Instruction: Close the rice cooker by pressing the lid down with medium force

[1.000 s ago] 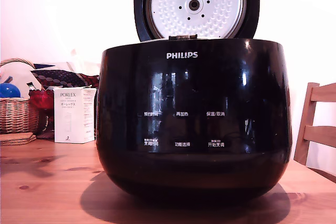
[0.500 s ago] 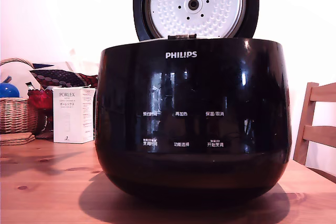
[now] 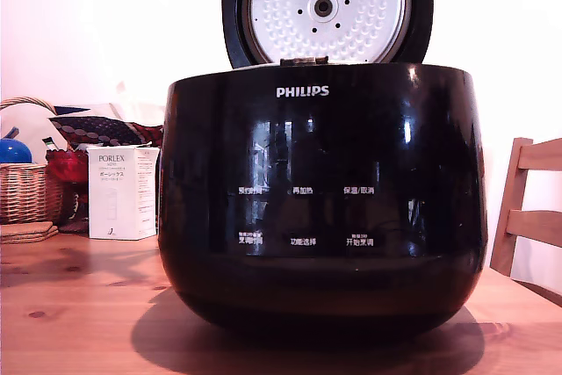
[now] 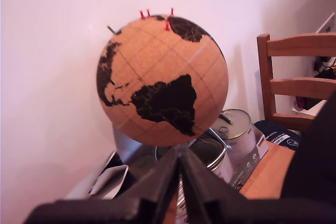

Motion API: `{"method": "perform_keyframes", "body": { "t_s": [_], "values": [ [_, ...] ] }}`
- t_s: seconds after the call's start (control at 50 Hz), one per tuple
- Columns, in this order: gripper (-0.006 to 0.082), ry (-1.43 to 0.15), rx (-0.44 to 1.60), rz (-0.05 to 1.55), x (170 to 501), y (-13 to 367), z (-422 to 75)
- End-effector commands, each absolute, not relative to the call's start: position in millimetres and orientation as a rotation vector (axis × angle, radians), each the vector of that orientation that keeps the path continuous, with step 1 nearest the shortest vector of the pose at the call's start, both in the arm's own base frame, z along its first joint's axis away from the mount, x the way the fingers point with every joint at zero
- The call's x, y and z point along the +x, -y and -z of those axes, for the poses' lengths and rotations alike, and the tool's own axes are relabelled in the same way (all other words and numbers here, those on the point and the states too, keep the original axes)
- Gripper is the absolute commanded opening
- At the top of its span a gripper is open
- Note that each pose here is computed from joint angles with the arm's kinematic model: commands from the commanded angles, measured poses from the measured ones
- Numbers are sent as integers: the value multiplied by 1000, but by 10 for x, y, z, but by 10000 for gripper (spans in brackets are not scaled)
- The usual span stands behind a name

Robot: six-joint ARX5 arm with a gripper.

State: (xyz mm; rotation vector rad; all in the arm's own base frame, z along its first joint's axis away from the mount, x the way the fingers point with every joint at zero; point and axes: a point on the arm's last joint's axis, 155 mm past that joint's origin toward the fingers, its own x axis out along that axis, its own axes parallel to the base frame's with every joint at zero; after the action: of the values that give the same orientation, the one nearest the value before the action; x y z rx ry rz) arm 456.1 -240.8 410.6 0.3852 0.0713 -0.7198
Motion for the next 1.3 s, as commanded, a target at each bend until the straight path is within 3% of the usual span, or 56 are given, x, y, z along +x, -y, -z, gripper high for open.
{"method": "perform_keyframes", "body": {
  "t_s": [0.0,0.6,1.28],
  "values": [
    [-24,-51,373,733,4622,2470,-4152],
    [-24,-84,334,943,4604,3241,-3965],
    [-24,-429,253,1156,3973,3161,-3590]
  ]
}}
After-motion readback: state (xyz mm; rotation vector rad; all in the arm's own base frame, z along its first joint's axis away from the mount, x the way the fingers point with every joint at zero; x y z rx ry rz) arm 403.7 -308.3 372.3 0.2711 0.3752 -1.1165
